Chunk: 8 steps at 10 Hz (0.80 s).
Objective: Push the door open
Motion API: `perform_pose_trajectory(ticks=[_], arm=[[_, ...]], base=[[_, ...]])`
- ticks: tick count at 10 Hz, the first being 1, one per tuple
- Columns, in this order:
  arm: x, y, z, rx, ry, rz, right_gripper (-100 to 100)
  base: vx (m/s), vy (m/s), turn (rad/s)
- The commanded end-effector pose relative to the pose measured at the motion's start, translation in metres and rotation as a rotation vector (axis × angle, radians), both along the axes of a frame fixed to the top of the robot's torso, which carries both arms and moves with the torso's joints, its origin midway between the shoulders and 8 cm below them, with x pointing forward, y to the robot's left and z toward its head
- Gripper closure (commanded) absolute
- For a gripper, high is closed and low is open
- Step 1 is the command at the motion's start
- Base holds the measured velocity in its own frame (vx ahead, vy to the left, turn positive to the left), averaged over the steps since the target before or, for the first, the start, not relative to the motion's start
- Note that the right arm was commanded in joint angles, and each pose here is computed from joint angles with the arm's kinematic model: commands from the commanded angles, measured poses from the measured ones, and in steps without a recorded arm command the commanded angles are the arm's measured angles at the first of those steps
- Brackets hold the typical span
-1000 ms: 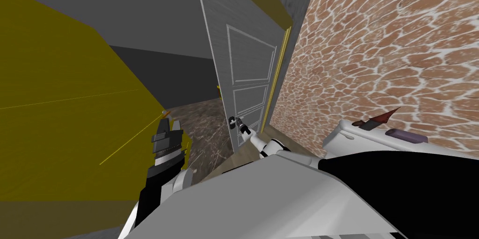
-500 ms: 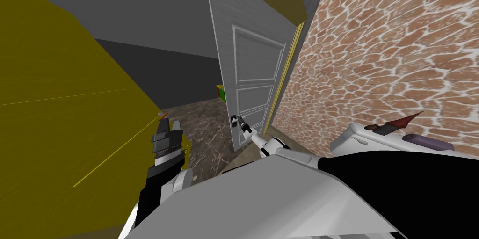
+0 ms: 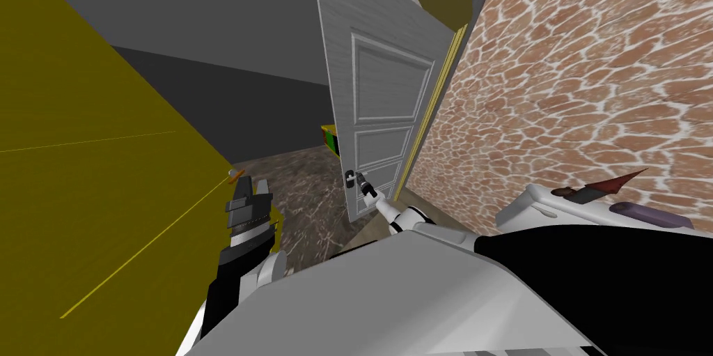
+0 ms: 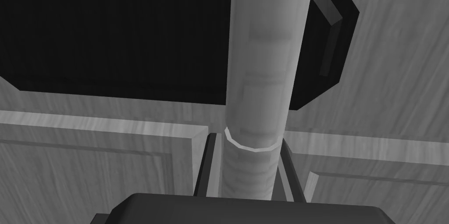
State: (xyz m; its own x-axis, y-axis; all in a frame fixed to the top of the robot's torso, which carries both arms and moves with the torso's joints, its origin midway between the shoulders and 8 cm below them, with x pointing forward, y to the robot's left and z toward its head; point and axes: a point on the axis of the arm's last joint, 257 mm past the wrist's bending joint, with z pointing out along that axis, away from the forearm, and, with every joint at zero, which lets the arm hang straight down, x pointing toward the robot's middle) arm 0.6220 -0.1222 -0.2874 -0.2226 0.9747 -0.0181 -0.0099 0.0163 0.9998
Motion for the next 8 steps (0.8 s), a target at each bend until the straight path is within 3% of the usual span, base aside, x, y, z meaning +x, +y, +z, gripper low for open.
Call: perform_pose_trajectory(ticks=[1,2,5,6,7,8], arm=[[0.001,-0.01,-0.003,-0.008,0.003,-0.014,100],[0.004,-0.026,-0.003,-0.009,0.003,-0.04,100],[0.001,-0.033,-0.014,-0.014,0.025,-0.053,100],[0.004,-0.031,-0.004,-0.009,0.003,-0.049,100],[0.006,-0.046,-0.004,-0.008,0.003,-0.076,100],[0.006,-0.05,-0.004,-0.007,0.003,-0.085,100]], base=[[0.001,-0.011,0.013],[0.088,0.093,-0.086],[0.085,0.109,-0.057],[0.016,-0.014,0.02],[0.072,0.073,-0.023],[0.111,0.166,-0.109]])
